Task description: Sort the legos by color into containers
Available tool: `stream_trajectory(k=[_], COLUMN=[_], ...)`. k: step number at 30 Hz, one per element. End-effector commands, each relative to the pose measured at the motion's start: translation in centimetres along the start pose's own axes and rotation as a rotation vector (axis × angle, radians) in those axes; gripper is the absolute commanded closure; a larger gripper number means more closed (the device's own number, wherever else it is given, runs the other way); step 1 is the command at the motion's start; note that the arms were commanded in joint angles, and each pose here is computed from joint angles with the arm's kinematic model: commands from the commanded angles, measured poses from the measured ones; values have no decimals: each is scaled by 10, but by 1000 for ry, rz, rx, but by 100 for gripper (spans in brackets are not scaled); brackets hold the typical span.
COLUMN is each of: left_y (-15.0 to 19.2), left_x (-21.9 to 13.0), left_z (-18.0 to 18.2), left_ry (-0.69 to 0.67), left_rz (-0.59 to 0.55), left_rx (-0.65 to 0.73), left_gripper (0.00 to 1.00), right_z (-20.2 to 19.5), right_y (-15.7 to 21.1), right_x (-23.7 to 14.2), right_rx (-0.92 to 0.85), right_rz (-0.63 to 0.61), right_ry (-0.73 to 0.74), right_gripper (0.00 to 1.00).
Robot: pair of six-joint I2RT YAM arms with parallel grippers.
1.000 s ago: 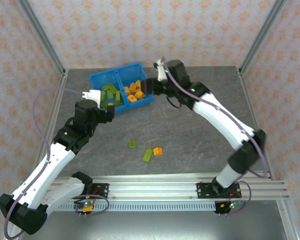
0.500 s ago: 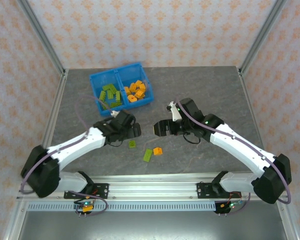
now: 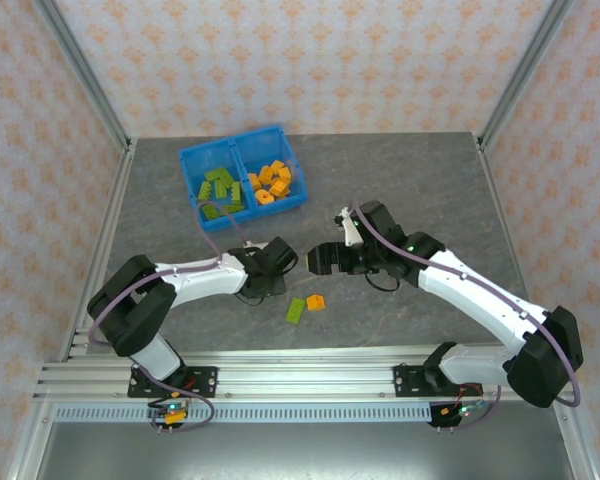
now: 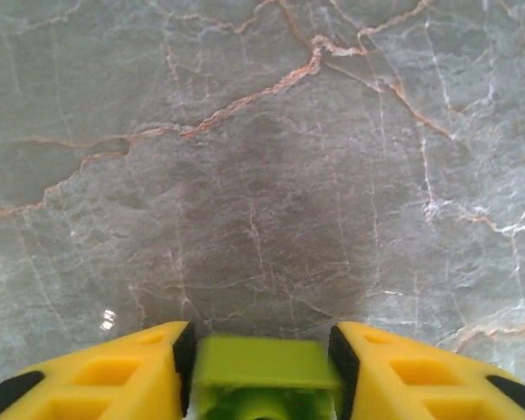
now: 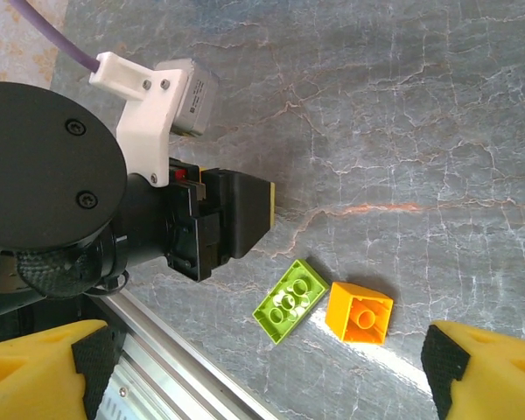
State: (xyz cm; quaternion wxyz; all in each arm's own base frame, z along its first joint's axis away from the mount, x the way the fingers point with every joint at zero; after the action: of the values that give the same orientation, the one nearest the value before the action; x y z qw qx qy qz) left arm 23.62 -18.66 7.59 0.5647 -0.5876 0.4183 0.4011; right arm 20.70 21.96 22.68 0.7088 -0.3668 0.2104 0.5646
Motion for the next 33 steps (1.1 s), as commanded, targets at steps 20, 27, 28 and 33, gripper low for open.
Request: stream_trajectory(k=[20,27,28,33], left_y=[-132,-201,-209,-241], left_x=[-125,-120,-114,-75], left_z=[76,118,124,151], left_ry=[-319,-420,-424,-393], left_rz=[-489,-520,-514,-443], left_rx=[-35,-114,-131,-192], left_gripper=[71,71,71,71], right_z=[20,13,13,3], right_y=[5,10,10,14], right_x=[-22,-20,-20,-21], right_rx=[-52,-34,-30,-18], right_rz=[-62,-71,-71,-82], right_ry=[-118,-96,-94,-46], right_gripper=[8,8,8,8])
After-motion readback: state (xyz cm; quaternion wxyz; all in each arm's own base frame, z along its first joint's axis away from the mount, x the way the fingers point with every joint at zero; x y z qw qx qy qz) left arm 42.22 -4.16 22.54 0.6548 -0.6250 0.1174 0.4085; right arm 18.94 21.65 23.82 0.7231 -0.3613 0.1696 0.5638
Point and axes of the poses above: each hand's point on the last joint's axis, 136 mm out from that joint toward the fingers, its own x axis out along the fingers, its own z axis along the line the jaws close on, y = z × x, the point moved 6 cm from there along -x, back along the fingers, and after that the axes turned 14 degrees about x, right-handed, at the moved point
